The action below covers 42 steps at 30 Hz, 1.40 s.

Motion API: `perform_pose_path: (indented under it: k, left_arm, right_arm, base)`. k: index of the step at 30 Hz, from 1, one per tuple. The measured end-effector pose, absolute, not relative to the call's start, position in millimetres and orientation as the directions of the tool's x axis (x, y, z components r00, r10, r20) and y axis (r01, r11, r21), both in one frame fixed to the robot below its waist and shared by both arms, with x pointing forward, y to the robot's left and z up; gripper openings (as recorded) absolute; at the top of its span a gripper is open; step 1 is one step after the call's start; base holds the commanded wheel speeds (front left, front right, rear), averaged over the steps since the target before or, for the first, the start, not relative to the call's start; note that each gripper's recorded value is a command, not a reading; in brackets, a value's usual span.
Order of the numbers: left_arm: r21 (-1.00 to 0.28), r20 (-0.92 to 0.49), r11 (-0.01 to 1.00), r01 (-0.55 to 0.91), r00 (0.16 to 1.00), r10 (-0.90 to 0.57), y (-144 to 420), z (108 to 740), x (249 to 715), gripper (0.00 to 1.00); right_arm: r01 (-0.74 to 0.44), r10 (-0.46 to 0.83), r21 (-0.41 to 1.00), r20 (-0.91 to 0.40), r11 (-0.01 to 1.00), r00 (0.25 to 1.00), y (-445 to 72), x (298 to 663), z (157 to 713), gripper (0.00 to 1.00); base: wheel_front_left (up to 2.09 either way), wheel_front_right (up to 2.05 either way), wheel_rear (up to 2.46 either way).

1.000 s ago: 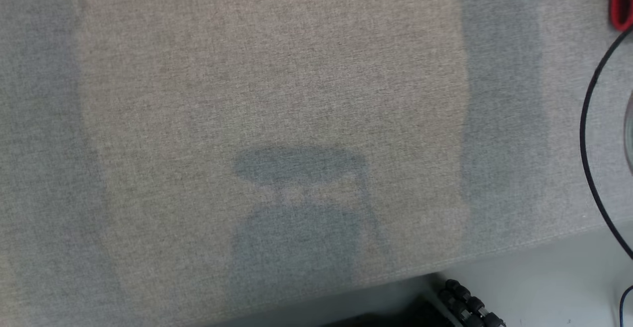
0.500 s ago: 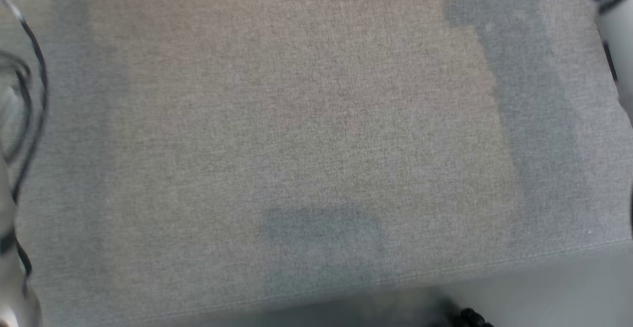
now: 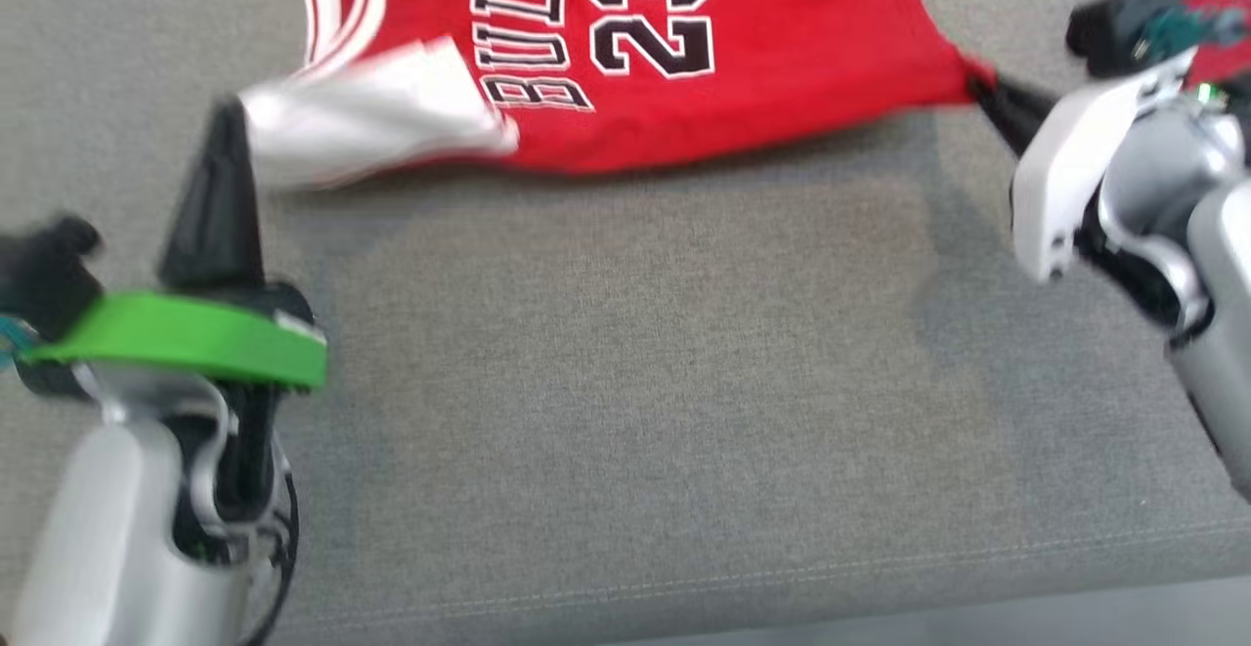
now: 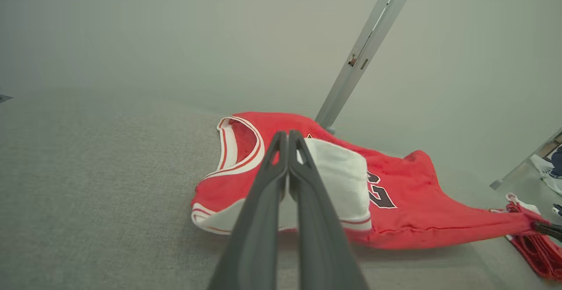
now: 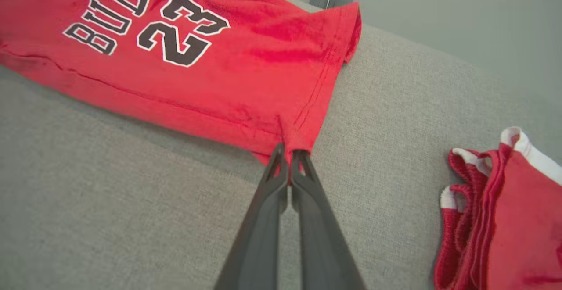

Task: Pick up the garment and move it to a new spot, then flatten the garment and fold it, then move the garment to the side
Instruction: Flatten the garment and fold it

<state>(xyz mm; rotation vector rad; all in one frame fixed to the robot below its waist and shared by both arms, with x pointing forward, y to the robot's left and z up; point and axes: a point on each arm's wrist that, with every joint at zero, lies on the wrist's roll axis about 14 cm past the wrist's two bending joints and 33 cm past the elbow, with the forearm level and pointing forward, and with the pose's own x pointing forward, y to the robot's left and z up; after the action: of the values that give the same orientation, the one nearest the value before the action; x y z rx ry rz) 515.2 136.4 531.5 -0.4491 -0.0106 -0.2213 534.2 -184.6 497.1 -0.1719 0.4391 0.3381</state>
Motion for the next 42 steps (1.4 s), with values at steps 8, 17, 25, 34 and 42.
perform_pose_path:
  k: [8, 17, 25, 34, 42]
  left_arm:
    - [-0.431, -0.173, 0.901, 0.050, 0.975, -0.137, 140, 466, 438, 0.00]
    - [-0.423, -0.312, 0.906, -0.009, 0.940, -0.136, 138, 439, 376, 0.00]
    - [-0.404, -0.439, 0.912, -0.071, 0.890, -0.126, 149, 419, 327, 0.00]
    - [-0.403, -0.533, 0.912, -0.082, 0.831, -0.161, 149, 409, 289, 0.00]
    - [-0.413, -0.609, 0.910, -0.038, 0.754, -0.245, 132, 401, 263, 0.00]
  right_arm:
    - [-0.377, 0.203, -0.116, -0.681, 0.919, 0.704, -190, 447, 446, 0.00]
    - [-0.320, 0.187, -0.063, -0.699, 0.945, 0.691, -196, 401, 445, 0.00]
    - [-0.268, 0.140, -0.072, -0.710, 0.961, 0.691, -209, 378, 437, 0.00]
    - [-0.261, 0.132, -0.043, -0.777, 0.964, 0.616, -210, 353, 417, 0.00]
    - [-0.243, 0.113, -0.036, -0.815, 0.969, 0.569, -221, 332, 414, 0.00]
  base:
    - [0.00, 0.00, 0.00]
    - [0.00, 0.00, 0.00]
    - [0.00, 0.00, 0.00]
    - [0.00, 0.00, 0.00]
    - [0.00, 0.00, 0.00]
